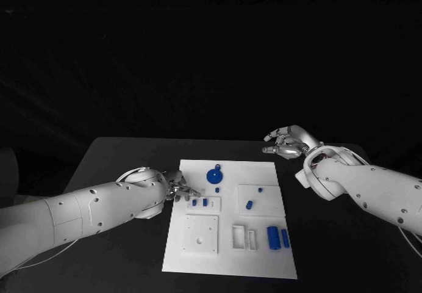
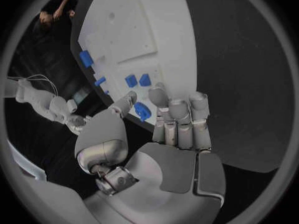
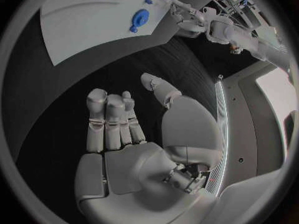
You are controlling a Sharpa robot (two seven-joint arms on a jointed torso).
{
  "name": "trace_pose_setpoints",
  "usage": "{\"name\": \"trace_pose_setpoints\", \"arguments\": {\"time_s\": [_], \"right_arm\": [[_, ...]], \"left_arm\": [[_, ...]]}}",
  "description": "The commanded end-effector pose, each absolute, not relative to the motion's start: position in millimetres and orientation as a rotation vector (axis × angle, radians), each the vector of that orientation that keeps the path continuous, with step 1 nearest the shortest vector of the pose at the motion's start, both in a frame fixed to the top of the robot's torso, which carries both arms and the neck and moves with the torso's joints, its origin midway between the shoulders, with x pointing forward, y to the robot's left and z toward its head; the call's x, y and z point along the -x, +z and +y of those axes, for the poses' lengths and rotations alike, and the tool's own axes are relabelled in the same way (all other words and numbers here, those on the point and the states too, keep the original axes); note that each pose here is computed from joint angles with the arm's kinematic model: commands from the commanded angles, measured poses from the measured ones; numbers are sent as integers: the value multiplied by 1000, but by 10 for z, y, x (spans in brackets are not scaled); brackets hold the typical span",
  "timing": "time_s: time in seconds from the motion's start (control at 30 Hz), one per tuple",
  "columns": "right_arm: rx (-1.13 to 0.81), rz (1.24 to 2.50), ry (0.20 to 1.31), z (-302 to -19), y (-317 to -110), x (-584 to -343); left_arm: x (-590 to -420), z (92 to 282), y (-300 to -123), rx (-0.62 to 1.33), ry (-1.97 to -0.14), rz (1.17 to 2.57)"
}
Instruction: Assemble the parts on the task board
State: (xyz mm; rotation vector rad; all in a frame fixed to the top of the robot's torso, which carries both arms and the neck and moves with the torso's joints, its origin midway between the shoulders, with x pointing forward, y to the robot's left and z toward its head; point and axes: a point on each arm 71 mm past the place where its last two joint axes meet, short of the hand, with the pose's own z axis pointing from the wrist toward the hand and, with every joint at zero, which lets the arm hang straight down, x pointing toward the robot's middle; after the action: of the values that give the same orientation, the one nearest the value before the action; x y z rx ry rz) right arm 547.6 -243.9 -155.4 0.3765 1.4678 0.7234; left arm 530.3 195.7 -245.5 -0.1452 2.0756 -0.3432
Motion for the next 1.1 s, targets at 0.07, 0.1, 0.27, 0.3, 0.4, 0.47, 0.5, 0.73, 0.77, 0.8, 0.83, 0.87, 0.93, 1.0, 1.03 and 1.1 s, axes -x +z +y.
{"name": "trace_pose_setpoints", "arguments": {"time_s": [0.07,0.1,0.27,0.3,0.4,0.47,0.5,0.73,0.77,0.8,0.83,0.87,0.93,1.0,1.03,1.1], "right_arm": [[-363,1477,732,-2426,-1561,-5473],[-363,1477,732,-2427,-1561,-5472],[-363,1478,732,-2428,-1561,-5471],[-363,1478,732,-2429,-1561,-5471],[-364,1477,730,-2435,-1560,-5471],[-364,1477,731,-2435,-1560,-5470],[-364,1477,731,-2437,-1559,-5469],[-365,1481,732,-2444,-1563,-5470],[-365,1481,732,-2445,-1564,-5471],[-366,1481,732,-2446,-1564,-5471],[-366,1481,732,-2447,-1564,-5472],[-366,1481,732,-2449,-1565,-5473],[-365,1482,733,-2443,-1566,-5475],[-365,1483,734,-2437,-1572,-5476],[-366,1483,734,-2437,-1576,-5477],[-366,1483,734,-2435,-1577,-5476]], "left_arm": [[-5333,1981,-2395,286,-417,2038],[-5339,1990,-2386,290,-415,2033],[-5357,2035,-2364,318,-424,2027],[-5358,2039,-2363,321,-426,2027],[-5359,2046,-2356,324,-429,2017],[-5365,2031,-2334,320,-458,1987],[-5366,2005,-2310,308,-494,1956],[-5331,1745,-2085,68,-740,1676],[-5324,1721,-2070,53,-755,1655],[-5315,1685,-2051,21,-761,1628],[-5310,1667,-2042,6,-768,1615],[-5301,1632,-2028,-18,-786,1597],[-5286,1578,-2013,-55,-809,1574],[-5280,1518,-2010,-106,-804,1562],[-5282,1491,-2020,-131,-793,1571],[-5291,1440,-2048,-173,-745,1598]]}}
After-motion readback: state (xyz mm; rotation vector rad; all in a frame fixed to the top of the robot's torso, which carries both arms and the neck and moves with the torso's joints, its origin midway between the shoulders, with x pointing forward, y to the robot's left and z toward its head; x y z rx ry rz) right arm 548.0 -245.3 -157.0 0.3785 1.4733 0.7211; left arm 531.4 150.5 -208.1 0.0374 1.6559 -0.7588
